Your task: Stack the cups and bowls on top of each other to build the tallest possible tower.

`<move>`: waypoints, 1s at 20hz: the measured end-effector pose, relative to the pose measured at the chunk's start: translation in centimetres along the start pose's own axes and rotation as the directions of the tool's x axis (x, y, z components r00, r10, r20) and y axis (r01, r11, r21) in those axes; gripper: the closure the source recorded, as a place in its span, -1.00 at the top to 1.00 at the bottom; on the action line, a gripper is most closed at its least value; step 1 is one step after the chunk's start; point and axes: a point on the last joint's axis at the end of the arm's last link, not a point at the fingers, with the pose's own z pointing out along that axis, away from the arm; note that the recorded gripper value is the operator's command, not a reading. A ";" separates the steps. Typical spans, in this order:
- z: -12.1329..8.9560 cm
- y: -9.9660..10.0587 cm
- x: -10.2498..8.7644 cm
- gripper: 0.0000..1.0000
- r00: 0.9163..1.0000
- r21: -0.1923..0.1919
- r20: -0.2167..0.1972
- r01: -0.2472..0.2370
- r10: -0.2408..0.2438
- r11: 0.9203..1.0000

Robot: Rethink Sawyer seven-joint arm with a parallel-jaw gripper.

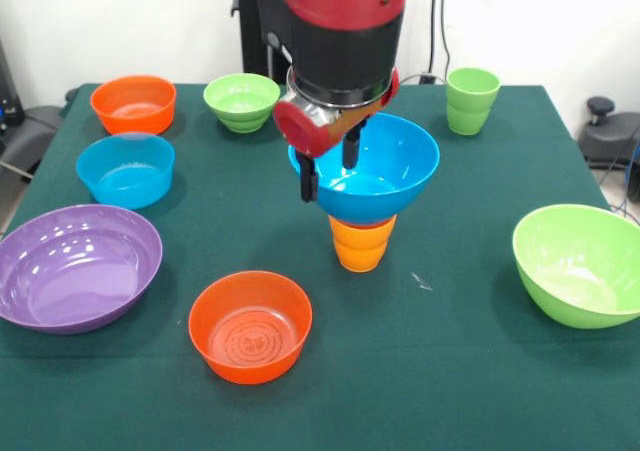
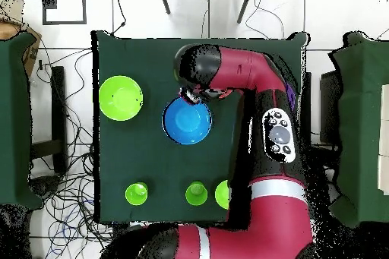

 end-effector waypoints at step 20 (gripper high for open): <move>-11.4 -3.9 1.5 1.00 0.997 0.047 -0.038 -0.061 0.062 0.997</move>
